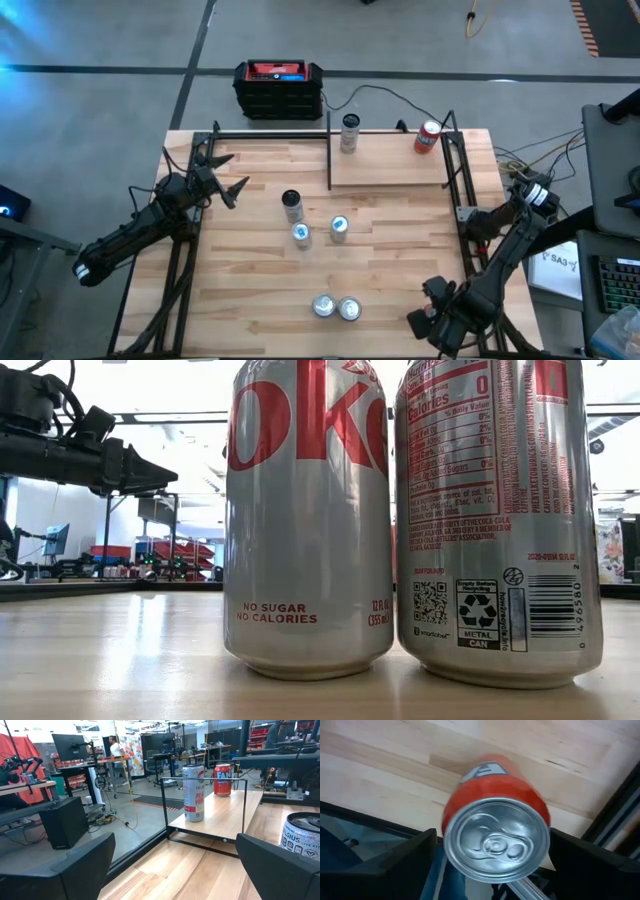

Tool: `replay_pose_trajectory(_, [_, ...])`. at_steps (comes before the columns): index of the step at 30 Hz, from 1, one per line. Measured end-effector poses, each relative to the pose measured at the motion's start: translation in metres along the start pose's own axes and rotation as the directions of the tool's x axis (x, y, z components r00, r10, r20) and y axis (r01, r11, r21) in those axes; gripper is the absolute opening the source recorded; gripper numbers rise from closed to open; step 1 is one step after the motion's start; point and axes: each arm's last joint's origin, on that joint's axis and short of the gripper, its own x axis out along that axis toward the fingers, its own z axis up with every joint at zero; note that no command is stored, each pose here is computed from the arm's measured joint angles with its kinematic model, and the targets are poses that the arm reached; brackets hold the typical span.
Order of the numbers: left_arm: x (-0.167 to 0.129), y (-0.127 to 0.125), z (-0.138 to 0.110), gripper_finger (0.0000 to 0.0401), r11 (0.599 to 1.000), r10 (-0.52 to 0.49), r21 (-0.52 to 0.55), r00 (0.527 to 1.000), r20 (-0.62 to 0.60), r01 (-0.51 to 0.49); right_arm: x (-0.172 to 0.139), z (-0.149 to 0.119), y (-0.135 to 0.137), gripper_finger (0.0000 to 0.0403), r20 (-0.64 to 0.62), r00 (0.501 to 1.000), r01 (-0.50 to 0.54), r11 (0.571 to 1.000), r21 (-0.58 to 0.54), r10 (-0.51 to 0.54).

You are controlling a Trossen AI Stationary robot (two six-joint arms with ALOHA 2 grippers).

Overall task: Place canned beverage on shelf
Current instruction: Put the red soda can on the shelf aligned with the other red soda can

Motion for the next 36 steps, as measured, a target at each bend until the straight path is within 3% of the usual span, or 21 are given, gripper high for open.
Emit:
replay_pose_trajectory(17, [0.0, 0.0, 0.0, 0.0398, 1.0, 0.0, 0.0, 1.0, 0.0, 0.0, 0.0003, 0.0011, 0.0, 0.0283, 0.081, 0.995, -0.046, 0.998, -0.041, 0.049])
replay_pose_trajectory(23, [0.0, 0.0, 0.0001, 0.0398, 1.0, 0.0, 0.0, 1.0, 0.0, 0.0, 0.0004, 0.0013, -0.0002, 0.0286, 0.082, 0.996, -0.032, 0.984, -0.177, 0.047])
replay_pose_trajectory(29, [0.0, 0.0, 0.0, 0.0398, 1.0, -0.001, 0.0, 1.0, 0.0, 0.001, 0.0003, 0.0014, 0.0002, 0.0287, 0.082, 0.995, -0.015, 0.922, -0.387, 0.051])
replay_pose_trajectory(36, [0.0, 0.0, 0.0, 0.0398, 1.0, 0.0, 0.0, 1.0, 0.0, 0.0, 0.0002, 0.0014, 0.0017, 0.0288, 0.079, 0.995, 0.0, 0.775, -0.632, 0.064])
